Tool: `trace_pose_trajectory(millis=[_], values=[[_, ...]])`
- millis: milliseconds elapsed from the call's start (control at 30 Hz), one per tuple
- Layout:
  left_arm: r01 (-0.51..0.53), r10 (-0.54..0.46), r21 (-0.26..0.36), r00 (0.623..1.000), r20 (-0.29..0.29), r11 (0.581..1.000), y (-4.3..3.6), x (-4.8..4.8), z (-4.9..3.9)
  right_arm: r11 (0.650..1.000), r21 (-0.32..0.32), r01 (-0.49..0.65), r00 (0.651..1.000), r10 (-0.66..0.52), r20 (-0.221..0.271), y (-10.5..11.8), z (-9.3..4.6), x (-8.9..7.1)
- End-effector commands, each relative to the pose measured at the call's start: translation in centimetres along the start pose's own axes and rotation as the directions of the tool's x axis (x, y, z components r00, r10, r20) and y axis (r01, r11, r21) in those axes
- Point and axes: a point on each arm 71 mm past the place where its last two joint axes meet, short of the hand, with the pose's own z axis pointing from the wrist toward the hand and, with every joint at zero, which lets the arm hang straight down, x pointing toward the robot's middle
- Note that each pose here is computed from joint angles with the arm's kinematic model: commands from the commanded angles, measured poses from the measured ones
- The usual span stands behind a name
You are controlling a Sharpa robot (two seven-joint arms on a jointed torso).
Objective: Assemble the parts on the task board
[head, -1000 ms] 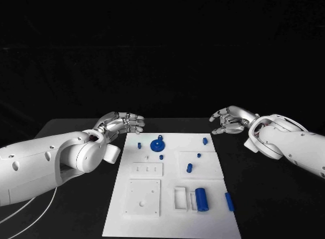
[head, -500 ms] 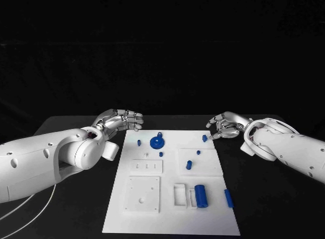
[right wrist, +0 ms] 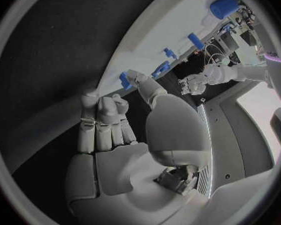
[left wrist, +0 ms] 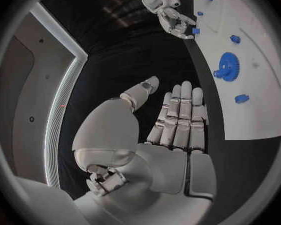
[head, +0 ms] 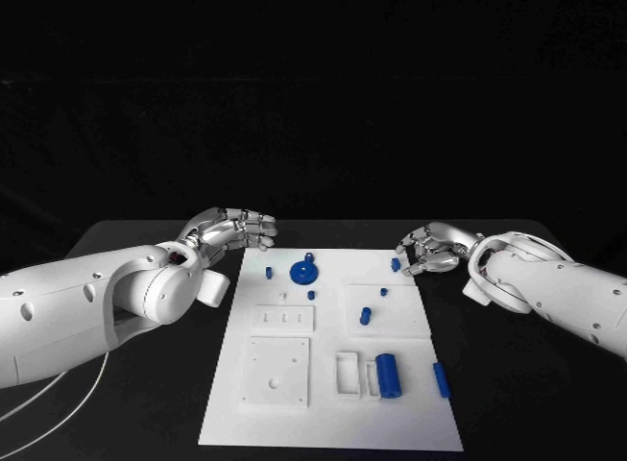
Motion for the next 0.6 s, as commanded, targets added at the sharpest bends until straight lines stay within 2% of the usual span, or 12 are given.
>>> trace_pose_trajectory(millis=[33,600], values=[[0.001,-0.001,0.016,1.000,-0.019,1.000,-0.21,0.22,0.04,1.000,-0.008,-0.009,0.999,0.009,-0.032,0.11,0.08,0.42],[0.001,-0.001,0.015,1.000,-0.020,1.000,-0.20,0.24,0.07,1.000,-0.015,-0.015,0.998,0.014,-0.058,0.48,0.56,1.40]])
